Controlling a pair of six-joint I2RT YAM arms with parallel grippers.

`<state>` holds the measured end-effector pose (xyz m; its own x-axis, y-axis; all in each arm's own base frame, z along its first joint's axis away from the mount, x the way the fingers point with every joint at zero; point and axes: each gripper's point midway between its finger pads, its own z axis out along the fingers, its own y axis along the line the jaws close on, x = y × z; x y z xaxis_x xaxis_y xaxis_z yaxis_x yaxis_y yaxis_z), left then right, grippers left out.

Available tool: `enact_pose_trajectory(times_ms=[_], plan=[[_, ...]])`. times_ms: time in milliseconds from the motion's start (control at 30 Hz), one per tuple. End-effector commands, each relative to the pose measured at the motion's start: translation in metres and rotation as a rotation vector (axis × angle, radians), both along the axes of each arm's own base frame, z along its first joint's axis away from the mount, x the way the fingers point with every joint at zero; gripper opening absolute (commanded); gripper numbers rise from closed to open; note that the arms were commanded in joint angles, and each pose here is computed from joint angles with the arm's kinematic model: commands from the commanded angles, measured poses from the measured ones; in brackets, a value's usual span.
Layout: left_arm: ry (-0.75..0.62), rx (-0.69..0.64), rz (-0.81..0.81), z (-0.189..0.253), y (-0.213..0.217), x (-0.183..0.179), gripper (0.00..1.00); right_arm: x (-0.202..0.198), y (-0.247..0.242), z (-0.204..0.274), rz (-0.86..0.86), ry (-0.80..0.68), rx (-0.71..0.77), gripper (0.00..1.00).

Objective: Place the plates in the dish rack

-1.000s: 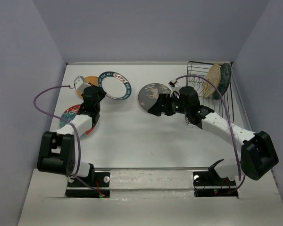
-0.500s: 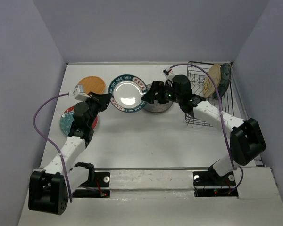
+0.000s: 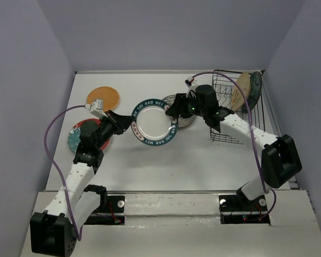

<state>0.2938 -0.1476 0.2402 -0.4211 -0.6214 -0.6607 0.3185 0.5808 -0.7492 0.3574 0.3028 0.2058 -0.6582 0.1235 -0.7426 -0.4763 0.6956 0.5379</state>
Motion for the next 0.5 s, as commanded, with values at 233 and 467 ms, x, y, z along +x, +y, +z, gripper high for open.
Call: enact_pose_trajectory(times_ms=[233, 467], plan=[[-0.121, 0.153, -0.036, 0.047, 0.001, -0.002, 0.05, -0.057, 0.014, 0.076, 0.343, -0.077, 0.345, 0.07], [-0.167, 0.367, 0.045, 0.054, 0.006, -0.002, 0.54, -0.015, -0.053, 0.098, 0.091, -0.139, 0.304, 0.07]])
